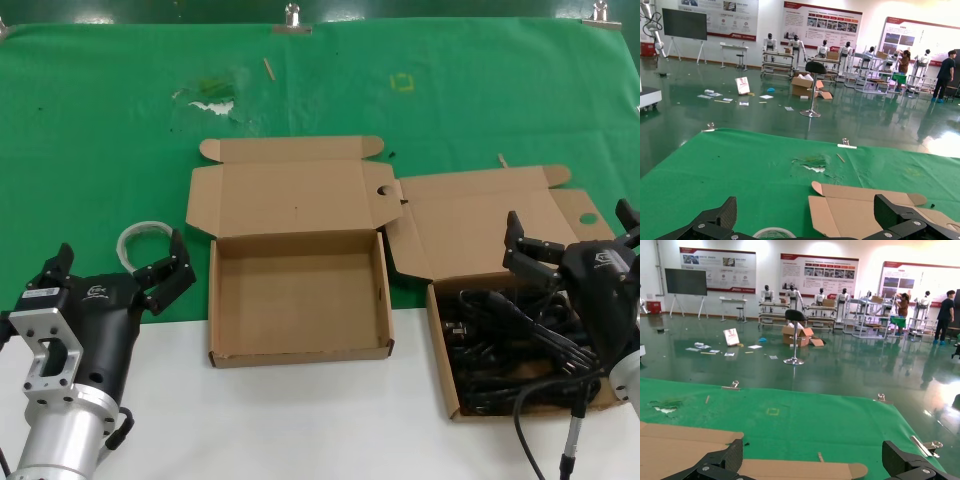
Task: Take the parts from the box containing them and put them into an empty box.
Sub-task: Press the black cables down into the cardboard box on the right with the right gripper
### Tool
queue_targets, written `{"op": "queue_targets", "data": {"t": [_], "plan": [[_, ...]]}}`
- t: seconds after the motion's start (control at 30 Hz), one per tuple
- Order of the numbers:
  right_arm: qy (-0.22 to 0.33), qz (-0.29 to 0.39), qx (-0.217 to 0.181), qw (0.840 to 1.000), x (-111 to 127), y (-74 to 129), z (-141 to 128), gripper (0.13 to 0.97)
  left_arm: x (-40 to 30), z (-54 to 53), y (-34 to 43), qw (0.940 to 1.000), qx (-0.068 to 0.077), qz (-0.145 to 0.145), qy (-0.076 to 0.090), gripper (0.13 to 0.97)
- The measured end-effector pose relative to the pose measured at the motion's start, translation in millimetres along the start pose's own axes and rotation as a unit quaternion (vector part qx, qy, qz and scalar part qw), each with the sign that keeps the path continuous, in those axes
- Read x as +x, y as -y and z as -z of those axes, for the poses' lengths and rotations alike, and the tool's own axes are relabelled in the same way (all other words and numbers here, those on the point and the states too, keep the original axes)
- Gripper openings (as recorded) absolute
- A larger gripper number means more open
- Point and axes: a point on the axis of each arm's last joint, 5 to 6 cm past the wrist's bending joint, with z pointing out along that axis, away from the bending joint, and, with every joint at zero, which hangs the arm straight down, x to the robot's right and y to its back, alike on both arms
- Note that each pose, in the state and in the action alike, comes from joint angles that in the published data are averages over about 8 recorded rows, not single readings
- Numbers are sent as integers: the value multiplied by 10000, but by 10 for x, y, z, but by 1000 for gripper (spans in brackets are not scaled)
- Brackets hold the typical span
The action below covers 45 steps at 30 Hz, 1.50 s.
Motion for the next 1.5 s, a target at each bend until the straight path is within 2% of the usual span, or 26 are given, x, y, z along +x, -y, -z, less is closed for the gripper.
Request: {"op": "queue_targets", "data": {"t": [0.5,0.87,1.07,1.17,1.33,1.5], "plan": [[0,0,0,10000,0,0,0,966,0,0,0,10000,0,0,0,966],[106,107,4,9999,-13,21,-61,966,0,0,0,10000,0,0,0,932],[489,379,23,9981,-20,99,-218,966,1,0,0,10000,0,1,0,874],[754,553,-20,9956,10,128,-296,966,1,0,0,10000,0,2,0,874],[1318,955,-201,9865,169,191,-404,966,1,0,0,10000,0,2,0,802],[1952,1432,-406,9694,399,346,-511,966,2,0,-1,10000,0,3,0,730]]}}
